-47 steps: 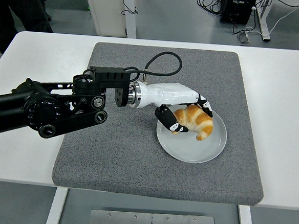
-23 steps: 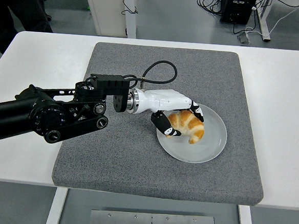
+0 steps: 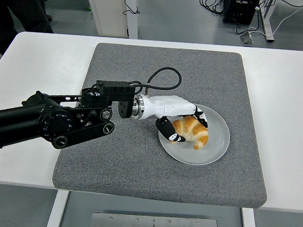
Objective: Place the bread on the plate
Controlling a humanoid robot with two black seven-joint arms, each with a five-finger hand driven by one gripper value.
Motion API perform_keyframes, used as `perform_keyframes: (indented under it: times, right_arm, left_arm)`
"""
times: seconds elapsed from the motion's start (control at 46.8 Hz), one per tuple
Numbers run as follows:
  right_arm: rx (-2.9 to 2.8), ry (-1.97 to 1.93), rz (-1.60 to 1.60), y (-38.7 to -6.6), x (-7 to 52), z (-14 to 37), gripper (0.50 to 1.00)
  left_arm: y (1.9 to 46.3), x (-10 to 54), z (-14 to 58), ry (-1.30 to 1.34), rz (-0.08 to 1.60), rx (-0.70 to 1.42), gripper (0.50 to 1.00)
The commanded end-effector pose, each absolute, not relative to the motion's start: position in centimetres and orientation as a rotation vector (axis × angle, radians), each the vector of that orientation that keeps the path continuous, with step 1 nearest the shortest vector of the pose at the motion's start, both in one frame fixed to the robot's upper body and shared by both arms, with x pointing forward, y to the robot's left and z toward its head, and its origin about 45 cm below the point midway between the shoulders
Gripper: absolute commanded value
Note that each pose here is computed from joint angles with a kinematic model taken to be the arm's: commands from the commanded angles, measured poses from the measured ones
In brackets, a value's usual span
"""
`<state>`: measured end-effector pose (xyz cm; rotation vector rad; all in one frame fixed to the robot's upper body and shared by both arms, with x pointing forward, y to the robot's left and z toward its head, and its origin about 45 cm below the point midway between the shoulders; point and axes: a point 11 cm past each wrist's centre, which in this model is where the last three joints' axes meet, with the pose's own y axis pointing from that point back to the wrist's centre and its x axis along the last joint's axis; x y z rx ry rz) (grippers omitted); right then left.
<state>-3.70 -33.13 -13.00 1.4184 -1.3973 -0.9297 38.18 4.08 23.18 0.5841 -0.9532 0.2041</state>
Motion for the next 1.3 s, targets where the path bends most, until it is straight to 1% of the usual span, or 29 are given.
perform_keyframes:
  times: [0.0,0.577,0.641,0.983,1.047,1.111,1.282]
  right_arm:
    - [1.418,-1.397,-0.929,-33.1,-3.7,-13.0,1.0]
    - [1.418,-1.397,-0.929,-33.1,-3.7,-13.0,1.0]
    - [1.418,-1.397,-0.929,-33.1,-3.7,-13.0,1.0]
    - [1.418,-1.397,-0.929,-33.1,-3.7,-13.0,1.0]
    - [1.418,-1.397,-0.929,-33.1,-3.7,-13.0,1.0]
    - [1.418,-1.397,-0.929,-33.1,-3.7,-13.0,1.0]
    - [1.418,-1.397,-0.929,-33.1,-3.7,-13.0,1.0]
  left_arm:
    - [4.1,38.2,23.1,-0.951,0.203,0.585,0.666]
    - [4.1,37.8,21.7,-0.929,0.193,0.601,0.671]
    - [4.1,37.8,21.8,-0.928,0.195,0.6,0.698]
    - [3.9,37.8,22.1,-0.915,0.194,0.582,0.92]
    - [4.1,37.9,22.3,-0.917,0.195,0.581,0.948]
    - [4.1,37.9,22.7,-0.918,0.195,0.568,0.958]
    - [4.5,38.1,23.3,-0.899,0.209,0.552,0.965]
